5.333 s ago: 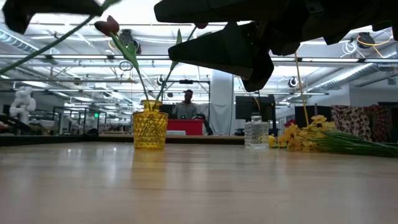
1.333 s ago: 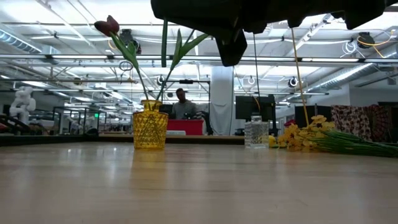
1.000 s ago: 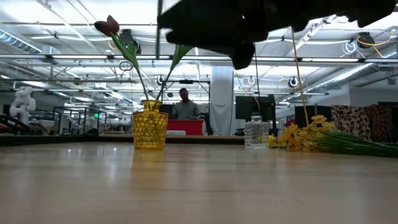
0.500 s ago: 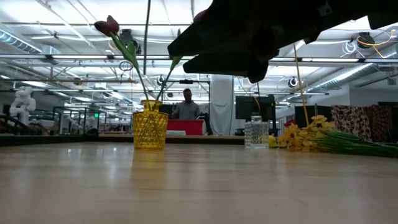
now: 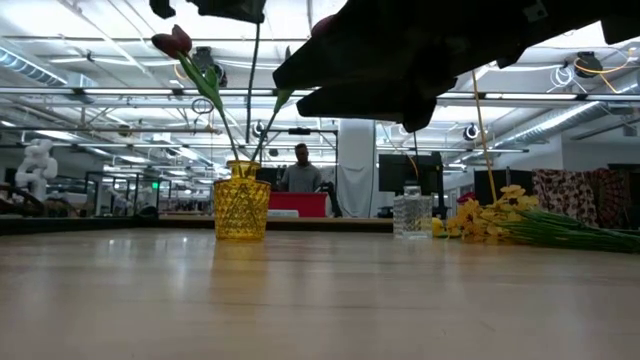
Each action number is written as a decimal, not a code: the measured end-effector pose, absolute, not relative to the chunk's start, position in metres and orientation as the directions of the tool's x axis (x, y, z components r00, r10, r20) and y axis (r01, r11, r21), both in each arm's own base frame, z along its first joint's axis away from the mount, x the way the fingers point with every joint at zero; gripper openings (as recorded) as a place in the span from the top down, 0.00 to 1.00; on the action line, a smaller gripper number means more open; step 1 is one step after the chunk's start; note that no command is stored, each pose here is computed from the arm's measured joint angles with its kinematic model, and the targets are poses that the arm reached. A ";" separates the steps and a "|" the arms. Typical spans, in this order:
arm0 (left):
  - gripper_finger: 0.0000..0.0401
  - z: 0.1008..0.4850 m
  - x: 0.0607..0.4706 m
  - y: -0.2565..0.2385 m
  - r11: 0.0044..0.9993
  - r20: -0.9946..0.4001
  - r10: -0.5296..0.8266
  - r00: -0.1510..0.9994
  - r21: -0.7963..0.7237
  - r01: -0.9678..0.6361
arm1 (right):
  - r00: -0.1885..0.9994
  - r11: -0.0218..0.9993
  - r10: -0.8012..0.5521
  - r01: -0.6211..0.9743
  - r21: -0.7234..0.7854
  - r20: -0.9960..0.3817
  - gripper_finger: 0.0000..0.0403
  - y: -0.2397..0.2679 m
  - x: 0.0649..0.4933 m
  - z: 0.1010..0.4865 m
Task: Sort flowers into vase by color
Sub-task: Put the violet tulip into the yellow vase
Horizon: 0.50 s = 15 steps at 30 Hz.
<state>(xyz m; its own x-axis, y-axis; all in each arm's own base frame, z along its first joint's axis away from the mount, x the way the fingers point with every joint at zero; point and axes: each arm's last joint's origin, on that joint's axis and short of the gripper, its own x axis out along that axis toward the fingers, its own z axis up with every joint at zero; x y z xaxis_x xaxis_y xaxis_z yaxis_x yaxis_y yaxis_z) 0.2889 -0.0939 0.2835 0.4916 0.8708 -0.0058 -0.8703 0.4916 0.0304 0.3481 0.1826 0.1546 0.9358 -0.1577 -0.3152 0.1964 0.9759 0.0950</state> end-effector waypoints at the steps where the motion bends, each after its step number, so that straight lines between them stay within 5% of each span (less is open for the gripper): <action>1: 0.99 0.283 0.290 -0.091 0.484 -0.007 0.875 0.484 0.024 -0.875 | 0.936 0.977 -0.155 0.194 0.094 -0.316 0.47 0.183 0.348 0.155; 15: 0.99 0.254 0.290 -0.068 0.447 -0.071 0.892 0.447 -0.016 -0.894 | 0.926 0.977 -0.158 0.196 0.079 -0.343 0.47 0.184 0.346 0.151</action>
